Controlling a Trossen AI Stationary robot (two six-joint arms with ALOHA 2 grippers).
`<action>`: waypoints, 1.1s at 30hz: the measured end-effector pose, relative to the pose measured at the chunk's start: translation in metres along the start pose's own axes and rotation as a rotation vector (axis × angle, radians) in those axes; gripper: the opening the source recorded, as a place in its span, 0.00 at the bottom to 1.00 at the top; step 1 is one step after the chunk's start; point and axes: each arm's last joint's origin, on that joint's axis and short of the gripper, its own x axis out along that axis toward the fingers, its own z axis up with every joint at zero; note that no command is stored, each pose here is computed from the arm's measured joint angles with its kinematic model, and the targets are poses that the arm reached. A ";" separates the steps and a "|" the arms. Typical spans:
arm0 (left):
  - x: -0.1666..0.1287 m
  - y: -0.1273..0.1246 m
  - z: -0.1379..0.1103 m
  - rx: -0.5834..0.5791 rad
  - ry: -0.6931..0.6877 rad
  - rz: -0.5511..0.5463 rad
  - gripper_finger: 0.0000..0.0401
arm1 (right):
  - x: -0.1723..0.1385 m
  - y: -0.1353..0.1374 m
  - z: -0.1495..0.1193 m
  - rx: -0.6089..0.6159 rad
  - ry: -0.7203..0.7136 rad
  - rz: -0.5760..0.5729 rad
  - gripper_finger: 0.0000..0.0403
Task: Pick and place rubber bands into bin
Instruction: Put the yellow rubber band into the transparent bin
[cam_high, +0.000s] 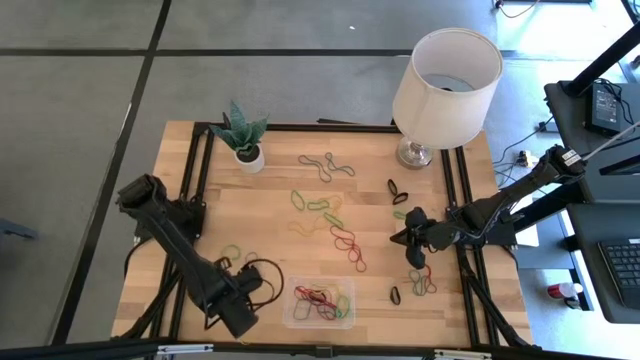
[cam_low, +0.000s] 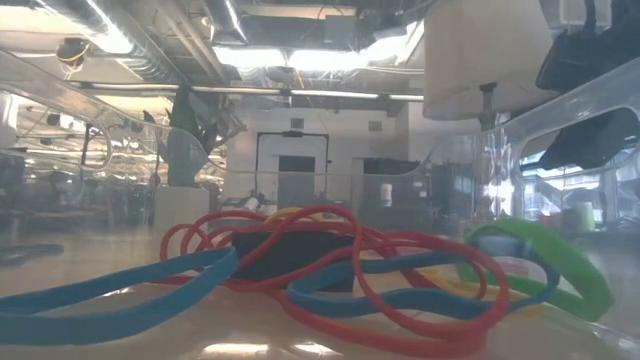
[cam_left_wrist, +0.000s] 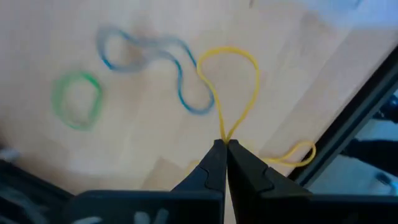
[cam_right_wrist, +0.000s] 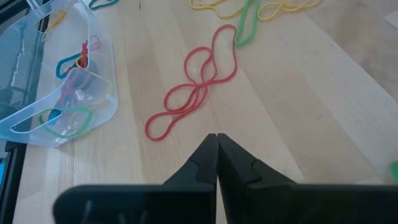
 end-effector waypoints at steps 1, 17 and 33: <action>-0.008 0.000 0.005 0.010 -0.022 0.003 0.01 | 0.000 0.000 0.000 0.000 0.000 0.000 0.02; -0.056 -0.020 0.113 0.367 -0.411 -0.076 0.00 | 0.000 0.000 0.000 0.026 -0.001 -0.001 0.02; 0.003 -0.043 0.152 0.824 -0.229 -0.224 0.00 | 0.000 0.000 0.000 0.027 -0.001 -0.001 0.02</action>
